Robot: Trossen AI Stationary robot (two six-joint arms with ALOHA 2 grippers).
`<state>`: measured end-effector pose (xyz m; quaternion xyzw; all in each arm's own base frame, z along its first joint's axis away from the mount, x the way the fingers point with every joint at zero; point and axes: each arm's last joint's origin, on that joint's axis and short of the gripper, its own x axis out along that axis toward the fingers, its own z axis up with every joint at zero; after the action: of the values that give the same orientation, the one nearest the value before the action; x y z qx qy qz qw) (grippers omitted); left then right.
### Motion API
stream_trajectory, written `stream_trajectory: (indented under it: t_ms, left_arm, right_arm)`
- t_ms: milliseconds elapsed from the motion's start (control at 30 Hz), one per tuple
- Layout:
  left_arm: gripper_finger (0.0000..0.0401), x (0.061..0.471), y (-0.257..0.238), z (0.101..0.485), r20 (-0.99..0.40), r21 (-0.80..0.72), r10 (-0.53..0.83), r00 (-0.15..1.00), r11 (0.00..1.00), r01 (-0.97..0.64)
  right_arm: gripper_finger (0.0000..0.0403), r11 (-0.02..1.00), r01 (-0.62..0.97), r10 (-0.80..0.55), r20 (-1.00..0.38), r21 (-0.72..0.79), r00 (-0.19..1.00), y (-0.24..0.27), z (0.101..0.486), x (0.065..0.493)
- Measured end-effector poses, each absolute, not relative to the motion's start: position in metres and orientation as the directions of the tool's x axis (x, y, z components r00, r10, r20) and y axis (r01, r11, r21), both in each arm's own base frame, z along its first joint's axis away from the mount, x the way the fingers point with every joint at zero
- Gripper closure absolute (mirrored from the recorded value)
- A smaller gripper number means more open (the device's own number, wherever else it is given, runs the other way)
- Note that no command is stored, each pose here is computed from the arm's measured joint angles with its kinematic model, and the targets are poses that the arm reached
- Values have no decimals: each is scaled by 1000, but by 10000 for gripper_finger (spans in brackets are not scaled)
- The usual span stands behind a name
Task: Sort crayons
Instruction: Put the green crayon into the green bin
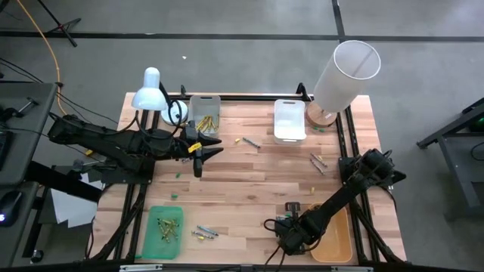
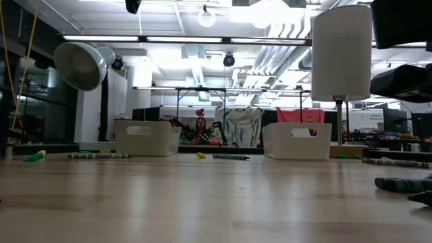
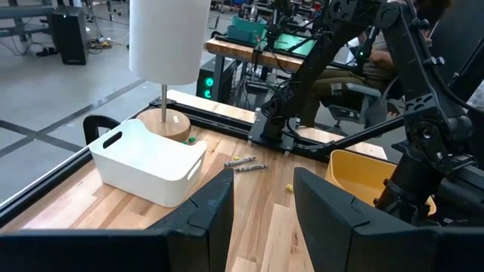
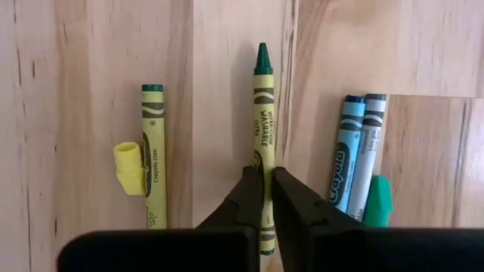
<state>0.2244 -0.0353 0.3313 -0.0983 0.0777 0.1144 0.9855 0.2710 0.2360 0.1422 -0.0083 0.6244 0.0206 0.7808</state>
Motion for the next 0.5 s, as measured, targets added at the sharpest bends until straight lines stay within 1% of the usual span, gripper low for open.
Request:
stream_trajectory:
  t_ms: [100,267,500]
  left_arm:
    - [274,224,-35,331,-176,-176,210,962,954,-241]
    - [274,224,-35,331,-176,-176,210,962,954,-241]
    - [274,224,-35,331,-176,-176,210,962,954,-241]
  right_arm:
    - [389,999,-39,27,-976,19,216,235,142,272]
    - [398,999,-35,43,-978,37,203,233,142,274]
    - [394,997,-31,80,-972,75,223,233,138,274]
